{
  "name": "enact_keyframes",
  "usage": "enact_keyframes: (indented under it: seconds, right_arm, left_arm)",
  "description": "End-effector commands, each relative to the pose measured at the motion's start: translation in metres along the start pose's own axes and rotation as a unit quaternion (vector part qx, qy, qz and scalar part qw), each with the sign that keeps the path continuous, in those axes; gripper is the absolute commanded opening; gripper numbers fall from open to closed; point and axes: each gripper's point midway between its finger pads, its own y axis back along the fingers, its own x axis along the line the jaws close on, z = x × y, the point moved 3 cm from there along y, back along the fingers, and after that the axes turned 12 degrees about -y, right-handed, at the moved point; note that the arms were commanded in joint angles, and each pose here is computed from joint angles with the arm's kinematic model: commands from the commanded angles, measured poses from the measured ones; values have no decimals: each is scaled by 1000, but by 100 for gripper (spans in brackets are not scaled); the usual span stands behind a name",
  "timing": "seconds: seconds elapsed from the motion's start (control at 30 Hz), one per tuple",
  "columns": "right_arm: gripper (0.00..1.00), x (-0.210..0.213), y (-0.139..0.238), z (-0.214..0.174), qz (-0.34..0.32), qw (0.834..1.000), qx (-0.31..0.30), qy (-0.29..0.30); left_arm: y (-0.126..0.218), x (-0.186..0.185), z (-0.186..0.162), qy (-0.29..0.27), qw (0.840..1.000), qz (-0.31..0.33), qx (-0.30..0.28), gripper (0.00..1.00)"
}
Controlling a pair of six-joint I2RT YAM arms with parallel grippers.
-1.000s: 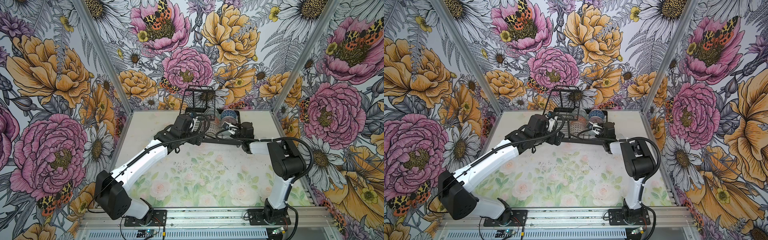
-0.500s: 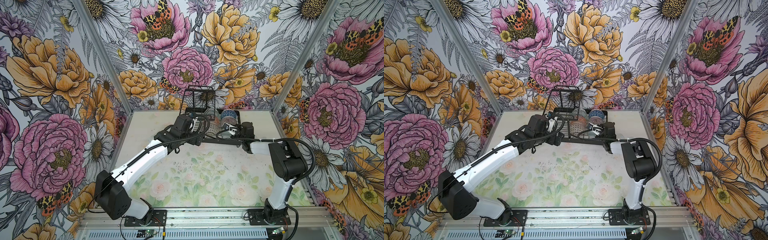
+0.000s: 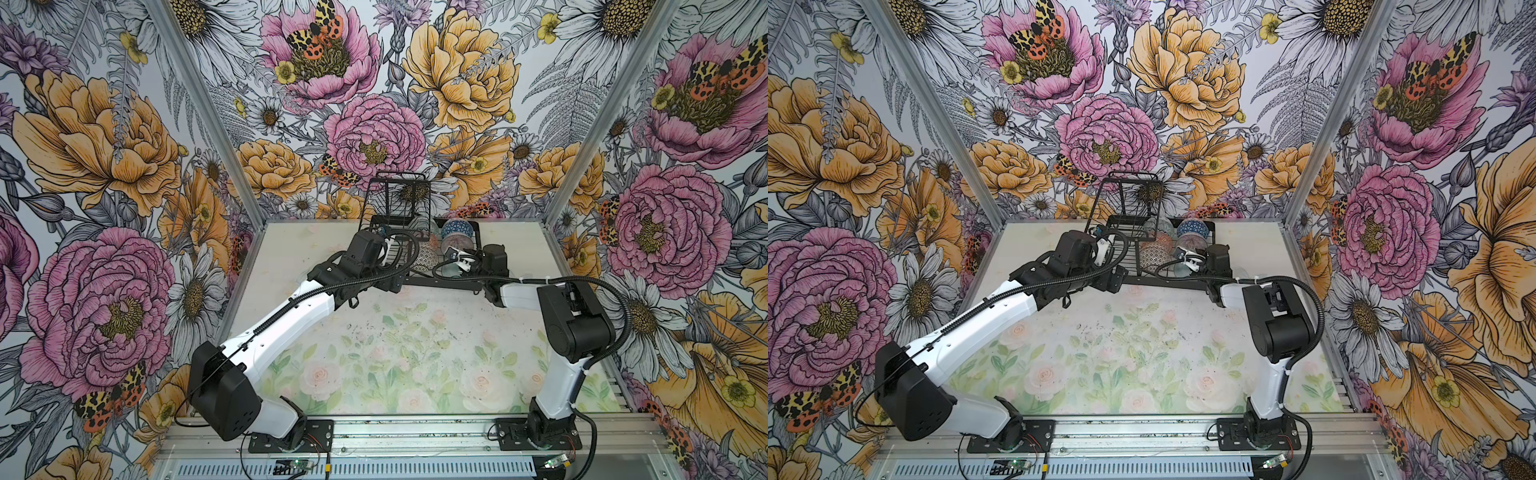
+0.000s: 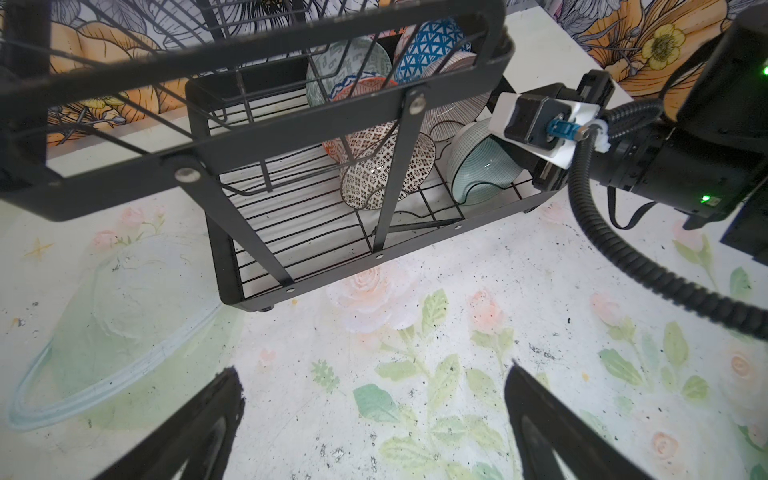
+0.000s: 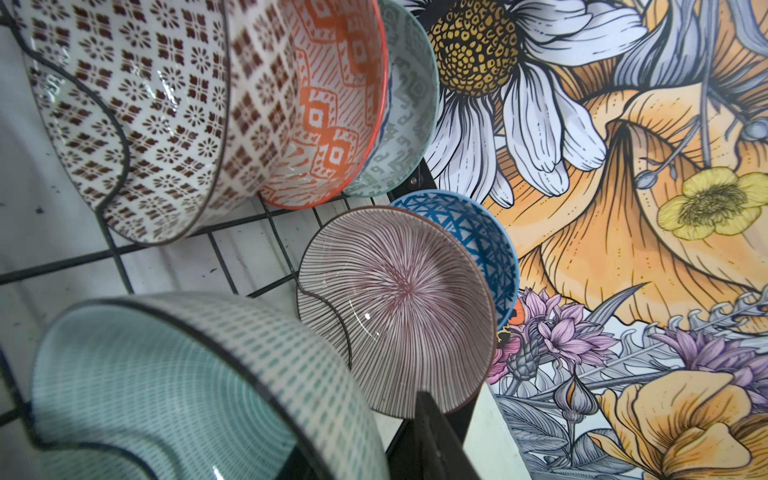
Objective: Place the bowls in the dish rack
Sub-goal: 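Lower the pale green bowl with the right gripper into the rack beside the purple-striped bowl, then open the right gripper and withdraw both arms from the rack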
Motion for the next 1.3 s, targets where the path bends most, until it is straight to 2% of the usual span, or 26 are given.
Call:
enact_keyframes:
  seconds: [0.0, 0.2, 0.73, 0.87, 0.93, 1.13, 1.27]
  right_arm:
    - [40, 13, 5, -6, 31, 999, 14, -12]
    - [65, 4, 14, 2, 3, 1000, -6, -27]
    - [89, -22, 55, 37, -24, 996, -51, -70]
    - [100, -28, 78, 48, -33, 993, -65, -92]
    - [100, -31, 93, 52, -35, 991, -71, -111]
    - [99, -43, 136, 56, -60, 971, -63, -223]
    - [99, -59, 162, 36, -145, 934, -42, -323]
  left_arm:
    - [9, 2, 2, -2, 1000, -5, -14, 99]
    - [11, 3, 2, -2, 1000, -2, -15, 99]
    - [26, 15, 7, -9, 999, 23, -34, 99]
    - [36, 28, 7, -4, 996, 56, -62, 99]
    - [42, 37, 3, 1, 993, 82, -85, 99]
    - [63, 71, -19, 26, 967, 173, -186, 99]
    - [66, 93, -50, 30, 941, 250, -224, 99]
